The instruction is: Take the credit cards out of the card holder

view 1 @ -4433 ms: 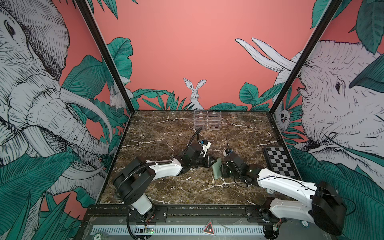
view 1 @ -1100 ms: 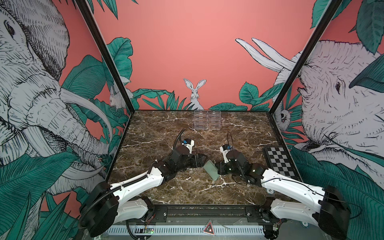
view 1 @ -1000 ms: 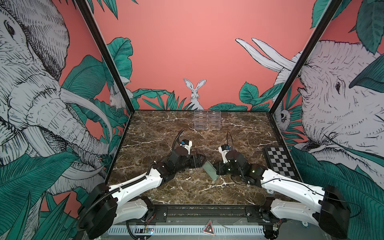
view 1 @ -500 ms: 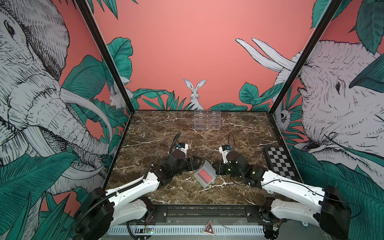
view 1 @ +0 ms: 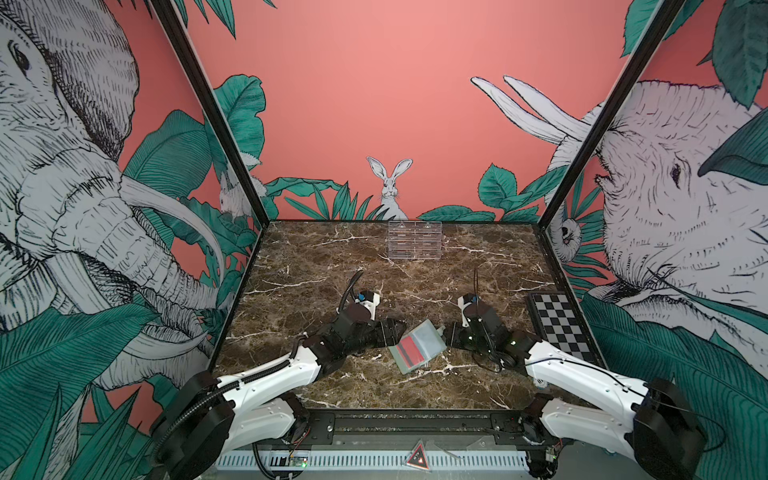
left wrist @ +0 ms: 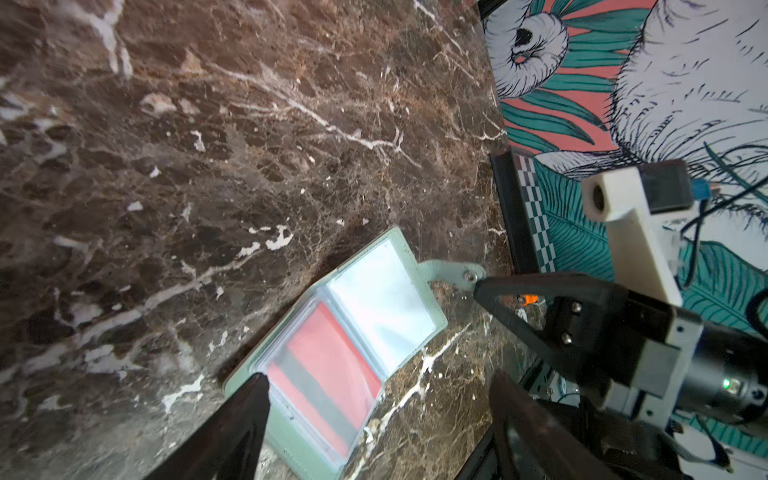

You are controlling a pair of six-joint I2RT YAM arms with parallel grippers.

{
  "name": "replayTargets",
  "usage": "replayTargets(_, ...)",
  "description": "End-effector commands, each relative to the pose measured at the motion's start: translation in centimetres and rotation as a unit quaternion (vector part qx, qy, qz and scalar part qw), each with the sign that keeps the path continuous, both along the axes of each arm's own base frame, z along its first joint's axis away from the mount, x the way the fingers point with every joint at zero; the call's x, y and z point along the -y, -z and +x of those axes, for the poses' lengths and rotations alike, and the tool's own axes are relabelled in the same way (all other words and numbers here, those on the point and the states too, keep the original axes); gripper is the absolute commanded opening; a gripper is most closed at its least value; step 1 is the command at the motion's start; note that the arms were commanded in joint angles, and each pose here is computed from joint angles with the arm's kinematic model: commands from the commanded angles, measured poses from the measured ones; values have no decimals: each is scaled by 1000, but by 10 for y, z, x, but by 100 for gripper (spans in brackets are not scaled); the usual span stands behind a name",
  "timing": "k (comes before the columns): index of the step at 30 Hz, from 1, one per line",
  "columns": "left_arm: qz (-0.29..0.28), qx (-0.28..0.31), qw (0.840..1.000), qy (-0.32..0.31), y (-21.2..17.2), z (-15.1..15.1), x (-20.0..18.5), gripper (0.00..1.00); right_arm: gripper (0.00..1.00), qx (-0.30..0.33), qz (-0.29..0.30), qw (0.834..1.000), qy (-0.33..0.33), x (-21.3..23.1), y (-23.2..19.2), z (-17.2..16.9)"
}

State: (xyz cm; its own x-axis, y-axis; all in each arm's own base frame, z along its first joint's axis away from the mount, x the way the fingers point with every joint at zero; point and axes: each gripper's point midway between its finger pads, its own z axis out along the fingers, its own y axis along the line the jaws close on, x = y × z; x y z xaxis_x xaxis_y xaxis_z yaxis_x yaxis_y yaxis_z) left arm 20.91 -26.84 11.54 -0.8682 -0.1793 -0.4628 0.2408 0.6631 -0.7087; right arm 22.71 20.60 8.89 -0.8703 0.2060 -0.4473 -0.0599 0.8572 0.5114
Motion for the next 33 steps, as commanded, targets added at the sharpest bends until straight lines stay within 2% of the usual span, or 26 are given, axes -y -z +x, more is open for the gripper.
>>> replayTargets(1, -16, -22, 1000, 8, 9, -11, 2, 83, 0, -24, -21, 999, 21, 14, 17, -3)
replayTargets(9, -17, -52, 998, 7, 33, -25, -4, 80, 0, -67, -63, 995, 42, 33, 45, -9)
replayTargets(16, -25, -62, 998, 12, 42, -27, 0, 78, 0, -80, -70, 993, 46, 37, 51, -12)
replayTargets(19, -26, -63, 998, 12, 43, -27, 0, 78, 18, -69, -74, 994, 50, 42, 39, -10)
replayTargets(23, -24, -62, 998, 11, 43, -27, -2, 78, 58, -41, -79, 994, 61, 56, 13, -8)
replayTargets(25, -23, -61, 998, 10, 43, -27, -3, 78, 70, -24, -78, 995, 65, 61, -2, -8)
replayTargets(29, -23, -61, 998, 7, 43, -27, -3, 78, 75, 38, -26, 998, 35, 50, -44, -5)
replayTargets(33, -22, -61, 998, 4, 44, -27, -5, 78, 73, 89, 71, 993, -29, 15, -88, -5)
